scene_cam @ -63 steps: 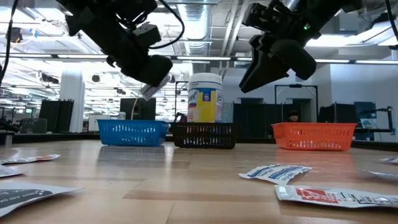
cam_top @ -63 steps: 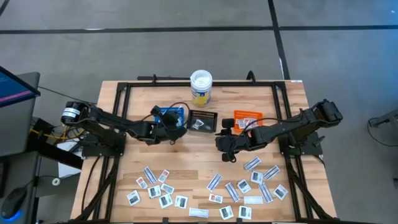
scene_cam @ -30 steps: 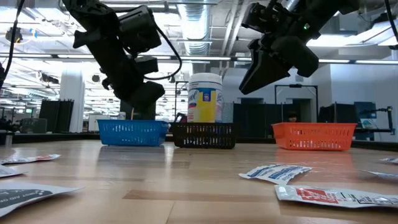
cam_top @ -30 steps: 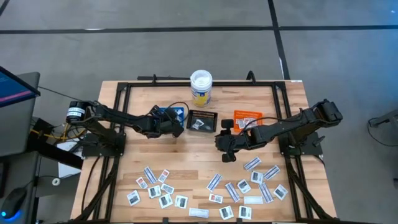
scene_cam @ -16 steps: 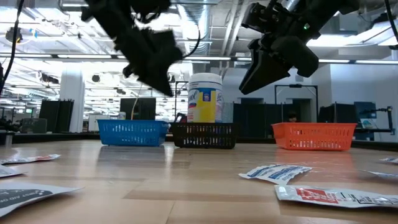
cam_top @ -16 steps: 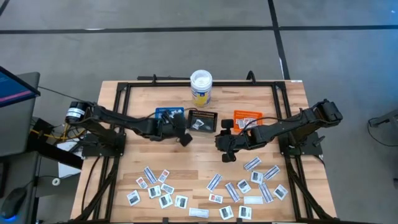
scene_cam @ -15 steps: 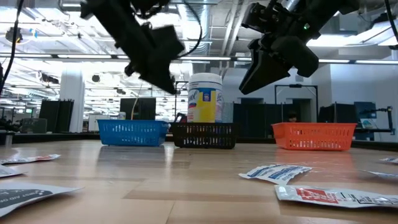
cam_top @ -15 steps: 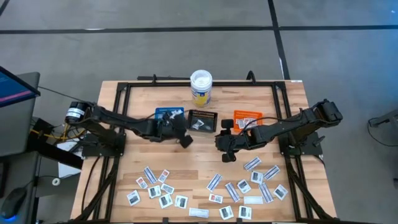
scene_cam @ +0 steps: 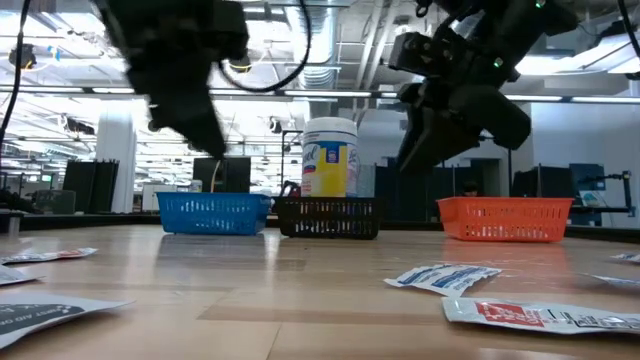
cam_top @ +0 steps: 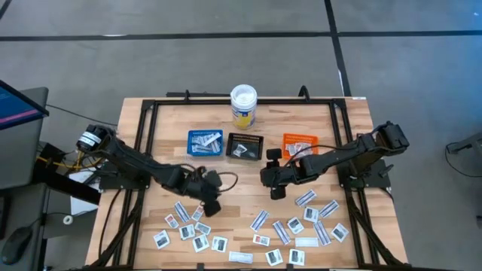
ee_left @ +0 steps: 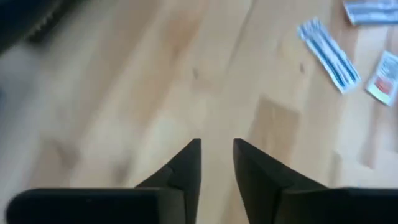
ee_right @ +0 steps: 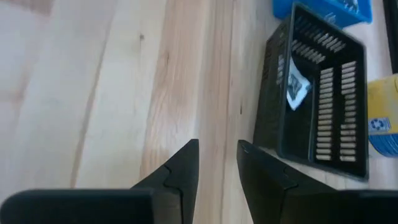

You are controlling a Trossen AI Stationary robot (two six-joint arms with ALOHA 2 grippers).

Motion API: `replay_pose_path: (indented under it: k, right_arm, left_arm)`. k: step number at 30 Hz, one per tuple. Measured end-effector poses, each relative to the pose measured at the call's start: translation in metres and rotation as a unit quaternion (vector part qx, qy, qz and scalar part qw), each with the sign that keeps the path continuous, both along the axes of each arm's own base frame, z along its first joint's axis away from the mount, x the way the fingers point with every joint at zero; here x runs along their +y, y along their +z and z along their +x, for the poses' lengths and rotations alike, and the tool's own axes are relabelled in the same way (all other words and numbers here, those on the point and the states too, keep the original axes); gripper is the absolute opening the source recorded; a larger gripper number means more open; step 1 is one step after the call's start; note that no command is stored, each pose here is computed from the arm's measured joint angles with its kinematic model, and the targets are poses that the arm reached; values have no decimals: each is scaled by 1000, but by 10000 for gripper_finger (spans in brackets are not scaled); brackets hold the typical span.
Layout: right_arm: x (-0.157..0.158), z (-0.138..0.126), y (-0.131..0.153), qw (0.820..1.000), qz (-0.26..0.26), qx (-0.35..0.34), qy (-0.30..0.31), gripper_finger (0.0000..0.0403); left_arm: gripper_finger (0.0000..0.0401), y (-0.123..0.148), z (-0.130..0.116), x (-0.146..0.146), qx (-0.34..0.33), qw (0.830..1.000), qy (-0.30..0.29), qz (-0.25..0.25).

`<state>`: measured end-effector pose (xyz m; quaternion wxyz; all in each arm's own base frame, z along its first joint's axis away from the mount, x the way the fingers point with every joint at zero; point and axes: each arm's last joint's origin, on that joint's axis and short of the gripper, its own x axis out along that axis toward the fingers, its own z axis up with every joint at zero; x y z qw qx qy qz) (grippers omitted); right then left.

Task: Pick & Place First Aid Supplies
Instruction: Put the orange ointment pack into the orange bin

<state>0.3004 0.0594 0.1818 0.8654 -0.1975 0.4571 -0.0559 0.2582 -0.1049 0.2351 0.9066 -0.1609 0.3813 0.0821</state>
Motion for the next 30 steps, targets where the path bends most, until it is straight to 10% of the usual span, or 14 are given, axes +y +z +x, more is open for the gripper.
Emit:
replay_pose_path:
  k: [20, 30]
  right_arm:
    - [-4, 2, 2, 1000, 2, -10, -8, 103]
    - [-8, 3, 1, 1000, 25, -6, -1, 103]
  left_arm:
    - [152, -57, -54, -31, 122, 992, -1, -44]
    - [152, -71, -53, -29, 77, 994, -1, -73]
